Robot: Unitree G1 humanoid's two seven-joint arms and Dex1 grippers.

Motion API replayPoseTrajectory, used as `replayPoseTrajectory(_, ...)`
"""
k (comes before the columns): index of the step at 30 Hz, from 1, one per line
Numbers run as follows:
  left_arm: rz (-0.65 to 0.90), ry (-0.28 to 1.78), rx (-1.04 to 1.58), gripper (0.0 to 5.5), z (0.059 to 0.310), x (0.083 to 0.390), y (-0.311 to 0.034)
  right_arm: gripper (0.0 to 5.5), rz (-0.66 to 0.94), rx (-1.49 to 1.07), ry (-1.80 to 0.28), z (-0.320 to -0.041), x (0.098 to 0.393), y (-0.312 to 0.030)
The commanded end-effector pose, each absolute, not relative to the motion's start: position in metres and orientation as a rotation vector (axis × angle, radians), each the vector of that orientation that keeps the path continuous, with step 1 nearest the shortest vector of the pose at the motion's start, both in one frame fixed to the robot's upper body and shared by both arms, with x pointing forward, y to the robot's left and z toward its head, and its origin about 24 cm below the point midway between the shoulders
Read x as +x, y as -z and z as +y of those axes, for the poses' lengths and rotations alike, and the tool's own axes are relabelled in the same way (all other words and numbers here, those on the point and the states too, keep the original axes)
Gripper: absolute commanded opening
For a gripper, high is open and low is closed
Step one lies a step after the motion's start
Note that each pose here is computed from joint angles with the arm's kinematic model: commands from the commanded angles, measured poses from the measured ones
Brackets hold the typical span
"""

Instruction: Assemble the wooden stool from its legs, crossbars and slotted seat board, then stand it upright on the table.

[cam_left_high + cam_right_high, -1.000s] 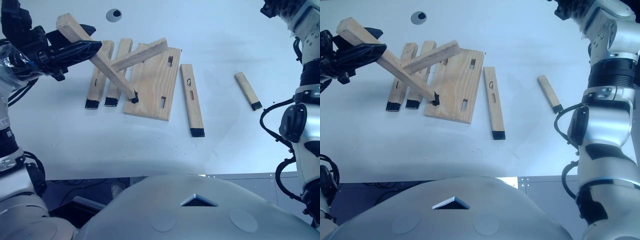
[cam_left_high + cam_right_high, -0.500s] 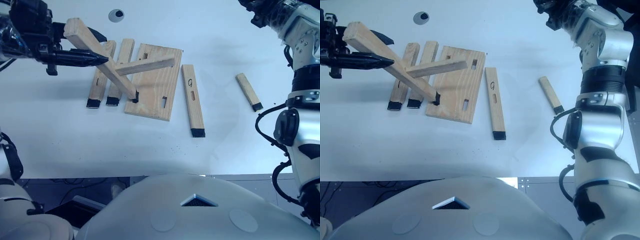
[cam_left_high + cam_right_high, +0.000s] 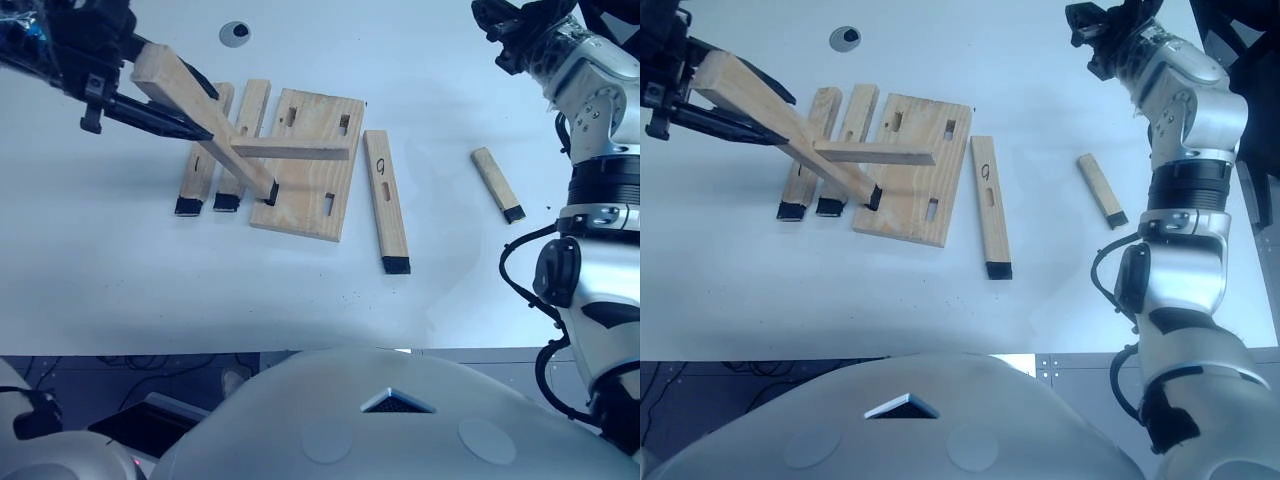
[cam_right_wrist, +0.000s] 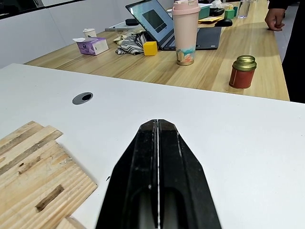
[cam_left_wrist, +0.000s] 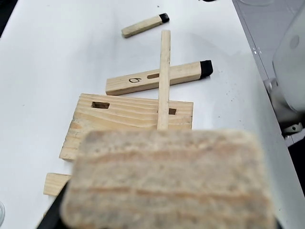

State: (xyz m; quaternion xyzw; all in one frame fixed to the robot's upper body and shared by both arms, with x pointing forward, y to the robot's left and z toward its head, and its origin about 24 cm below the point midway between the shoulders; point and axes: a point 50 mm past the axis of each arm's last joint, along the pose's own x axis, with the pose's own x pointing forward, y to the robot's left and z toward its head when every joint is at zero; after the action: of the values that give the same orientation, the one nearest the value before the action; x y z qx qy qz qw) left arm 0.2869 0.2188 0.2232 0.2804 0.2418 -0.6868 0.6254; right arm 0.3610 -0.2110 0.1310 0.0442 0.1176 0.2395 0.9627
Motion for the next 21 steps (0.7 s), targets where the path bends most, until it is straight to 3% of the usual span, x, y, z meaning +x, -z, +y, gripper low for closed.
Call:
replayPoseTrajectory(1,0.766,1.608,0.683,2.01,0.215,0.286,-0.186,0.0,0.242,0.144,-0.489,-0.2,0.355,-0.119)
replayPoseTrajectory(6,0.88,1.627,0.708,2.01,0.222,0.269,-0.152,0.0,0.227,0.177,-0.446,-0.202,0.351,-0.113)
replayPoseTrajectory(10,0.926,1.512,0.683,2.01,0.218,0.26,-0.115,0.0,0.219,0.196,-0.425,-0.2,0.348,-0.109)
replayPoseTrajectory(15,0.896,1.368,0.535,2.01,0.195,0.262,-0.124,0.0,0.197,0.217,-0.401,-0.197,0.347,-0.108)
replayPoseTrajectory(20,0.776,1.399,0.57,2.01,0.184,0.268,-0.146,0.0,0.189,0.248,-0.389,-0.192,0.345,-0.102)
replayPoseTrajectory(21,0.756,1.399,0.593,2.37,0.186,0.27,-0.149,0.0,0.186,0.251,-0.389,-0.191,0.345,-0.102)
